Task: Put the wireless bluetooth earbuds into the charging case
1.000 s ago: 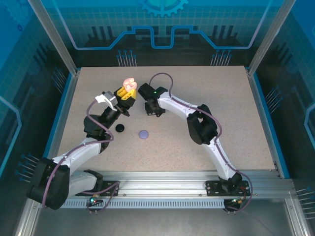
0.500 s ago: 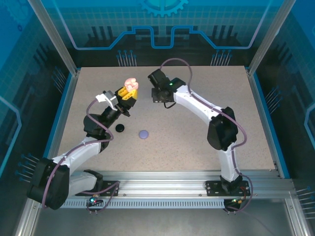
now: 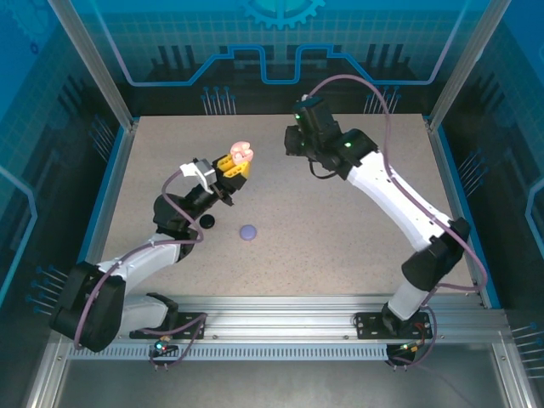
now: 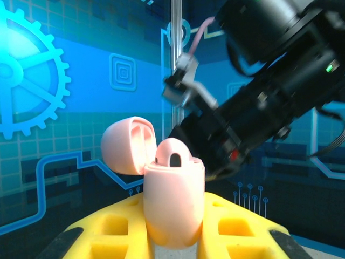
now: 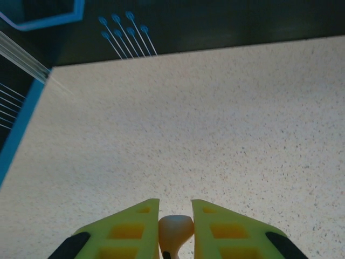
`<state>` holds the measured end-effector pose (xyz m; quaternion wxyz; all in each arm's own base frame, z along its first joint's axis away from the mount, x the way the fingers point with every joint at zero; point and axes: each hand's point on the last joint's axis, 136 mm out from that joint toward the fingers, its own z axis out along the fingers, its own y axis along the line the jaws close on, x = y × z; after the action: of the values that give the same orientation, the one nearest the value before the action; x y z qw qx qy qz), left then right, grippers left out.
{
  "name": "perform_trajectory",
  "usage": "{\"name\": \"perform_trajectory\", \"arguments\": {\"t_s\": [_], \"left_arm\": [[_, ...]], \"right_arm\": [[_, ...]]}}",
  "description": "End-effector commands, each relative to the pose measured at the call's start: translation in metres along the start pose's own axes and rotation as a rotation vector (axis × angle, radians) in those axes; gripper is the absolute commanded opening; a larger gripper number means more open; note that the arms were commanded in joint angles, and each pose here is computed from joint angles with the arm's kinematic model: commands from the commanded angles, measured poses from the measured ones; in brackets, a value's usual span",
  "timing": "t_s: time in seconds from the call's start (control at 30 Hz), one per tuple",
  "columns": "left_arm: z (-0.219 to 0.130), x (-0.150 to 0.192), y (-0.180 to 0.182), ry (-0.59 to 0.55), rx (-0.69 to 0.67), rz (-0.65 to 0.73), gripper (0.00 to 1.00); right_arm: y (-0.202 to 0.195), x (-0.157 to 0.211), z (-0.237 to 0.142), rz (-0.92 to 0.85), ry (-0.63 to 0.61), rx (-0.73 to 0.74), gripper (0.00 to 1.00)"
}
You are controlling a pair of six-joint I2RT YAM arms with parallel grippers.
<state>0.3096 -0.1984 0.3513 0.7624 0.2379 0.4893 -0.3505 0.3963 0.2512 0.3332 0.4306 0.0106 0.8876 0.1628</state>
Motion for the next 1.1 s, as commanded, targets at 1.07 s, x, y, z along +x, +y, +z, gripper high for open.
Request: {"name": "perform_trajectory", "arguments": {"t_s": [1.07], "left_arm": [[0.037, 0.005, -0.032, -0.015, 0.182, 0.018, 0.0]], "right_arm": [[0.101, -0.007, -0.116, -0.147, -0.375, -0.515, 0.19]]}}
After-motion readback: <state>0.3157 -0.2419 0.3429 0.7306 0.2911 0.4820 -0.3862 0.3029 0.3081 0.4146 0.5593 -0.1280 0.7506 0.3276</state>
